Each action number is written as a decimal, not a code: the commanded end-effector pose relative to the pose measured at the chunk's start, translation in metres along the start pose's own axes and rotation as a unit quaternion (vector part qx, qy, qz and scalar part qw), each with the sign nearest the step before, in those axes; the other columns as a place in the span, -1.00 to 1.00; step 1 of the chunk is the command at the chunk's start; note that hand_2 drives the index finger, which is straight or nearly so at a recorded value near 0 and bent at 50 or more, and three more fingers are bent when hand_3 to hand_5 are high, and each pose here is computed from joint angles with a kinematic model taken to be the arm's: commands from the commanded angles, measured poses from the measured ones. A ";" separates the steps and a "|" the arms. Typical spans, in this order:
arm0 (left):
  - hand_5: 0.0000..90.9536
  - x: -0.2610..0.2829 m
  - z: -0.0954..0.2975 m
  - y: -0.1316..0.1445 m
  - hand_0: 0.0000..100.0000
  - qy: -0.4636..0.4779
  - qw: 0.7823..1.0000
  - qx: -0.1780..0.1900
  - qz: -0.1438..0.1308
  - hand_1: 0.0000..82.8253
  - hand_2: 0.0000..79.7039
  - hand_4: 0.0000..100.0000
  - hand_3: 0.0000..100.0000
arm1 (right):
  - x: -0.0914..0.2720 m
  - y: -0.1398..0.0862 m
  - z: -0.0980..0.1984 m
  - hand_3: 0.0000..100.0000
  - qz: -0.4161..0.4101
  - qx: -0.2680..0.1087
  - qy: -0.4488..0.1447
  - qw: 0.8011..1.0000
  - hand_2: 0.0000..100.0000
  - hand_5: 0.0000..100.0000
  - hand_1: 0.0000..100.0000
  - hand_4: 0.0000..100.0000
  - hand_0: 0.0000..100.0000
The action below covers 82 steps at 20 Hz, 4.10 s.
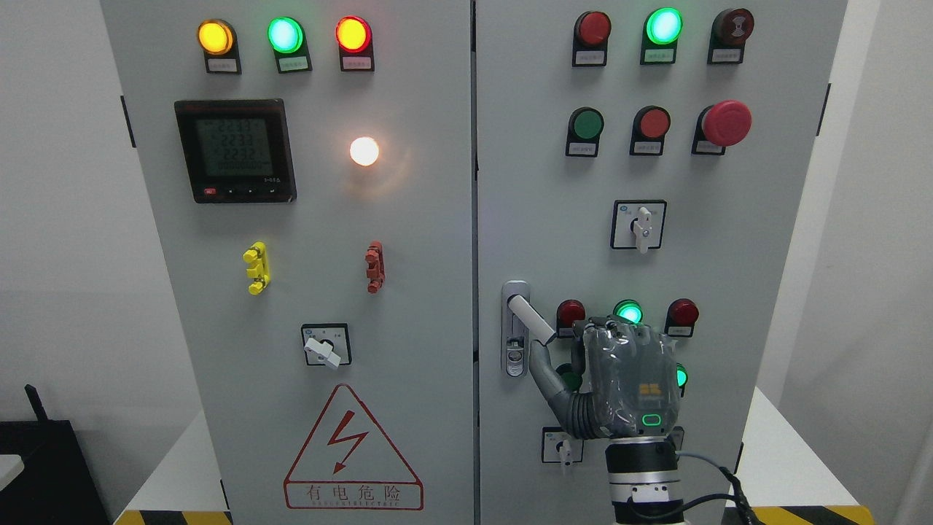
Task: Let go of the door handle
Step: 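Rotate the handle with the right hand from vertical to horizontal, then open the right hand and pull it away from the handle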
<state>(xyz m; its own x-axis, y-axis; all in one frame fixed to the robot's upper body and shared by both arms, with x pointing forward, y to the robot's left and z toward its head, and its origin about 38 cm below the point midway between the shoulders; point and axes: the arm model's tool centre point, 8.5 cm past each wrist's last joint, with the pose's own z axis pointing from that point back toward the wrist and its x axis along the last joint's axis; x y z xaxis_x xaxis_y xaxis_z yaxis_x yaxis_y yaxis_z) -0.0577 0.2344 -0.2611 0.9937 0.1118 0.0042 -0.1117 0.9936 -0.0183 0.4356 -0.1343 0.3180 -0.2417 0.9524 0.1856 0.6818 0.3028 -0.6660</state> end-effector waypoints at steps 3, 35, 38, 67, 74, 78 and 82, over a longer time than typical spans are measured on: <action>-1.00 -0.007 0.001 0.000 -0.76 0.011 1.000 0.000 -0.006 -0.06 -1.00 -1.00 -1.00 | -0.006 -0.005 -0.003 1.00 0.003 -0.008 0.006 1.000 0.85 0.98 -0.24 0.85 -0.08; -1.00 -0.007 0.001 0.000 -0.76 0.011 1.000 0.000 -0.006 -0.06 -1.00 -1.00 -1.00 | -0.005 -0.006 -0.001 1.00 -0.009 -0.013 0.000 1.000 0.84 0.98 -0.21 0.86 -0.07; -1.00 -0.007 0.001 0.000 -0.76 0.011 1.000 0.000 -0.006 -0.06 -1.00 -1.00 -1.00 | -0.005 -0.005 0.014 1.00 -0.014 -0.009 -0.009 1.000 0.85 0.98 -0.21 0.86 -0.06; -1.00 -0.007 0.001 0.000 -0.76 0.011 1.000 0.000 -0.006 -0.06 -1.00 -1.00 -1.00 | -0.087 -0.070 0.063 -1.00 -0.021 -0.052 -0.073 0.996 -1.00 -1.00 -0.84 -1.00 -0.11; -1.00 -0.007 0.001 0.001 -0.76 0.011 1.000 0.001 -0.006 -0.06 -1.00 -1.00 -1.00 | -0.085 -0.070 0.072 -1.00 -0.025 -0.046 -0.069 0.996 -1.00 -1.00 -0.82 -1.00 -0.14; -1.00 -0.007 0.001 0.000 -0.76 0.011 1.000 0.000 -0.006 -0.06 -1.00 -1.00 -1.00 | -0.085 -0.070 0.072 -1.00 -0.029 -0.045 -0.067 0.996 -1.00 -1.00 -0.79 -1.00 -0.17; -1.00 -0.007 0.001 0.000 -0.76 0.011 1.000 0.000 -0.006 -0.06 -1.00 -1.00 -1.00 | -0.084 -0.069 0.072 -1.00 -0.030 -0.044 -0.067 0.996 -1.00 -1.00 -0.75 -1.00 -0.19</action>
<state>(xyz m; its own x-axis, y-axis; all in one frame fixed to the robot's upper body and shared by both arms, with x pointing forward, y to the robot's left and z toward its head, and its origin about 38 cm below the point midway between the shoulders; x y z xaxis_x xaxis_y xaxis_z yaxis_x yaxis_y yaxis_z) -0.0579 0.2344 -0.2610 0.9937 0.1119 0.0039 -0.1118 0.9936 -0.0184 0.3634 -0.2356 0.2918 -0.3697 0.9205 0.1264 0.7097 0.3676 -0.6010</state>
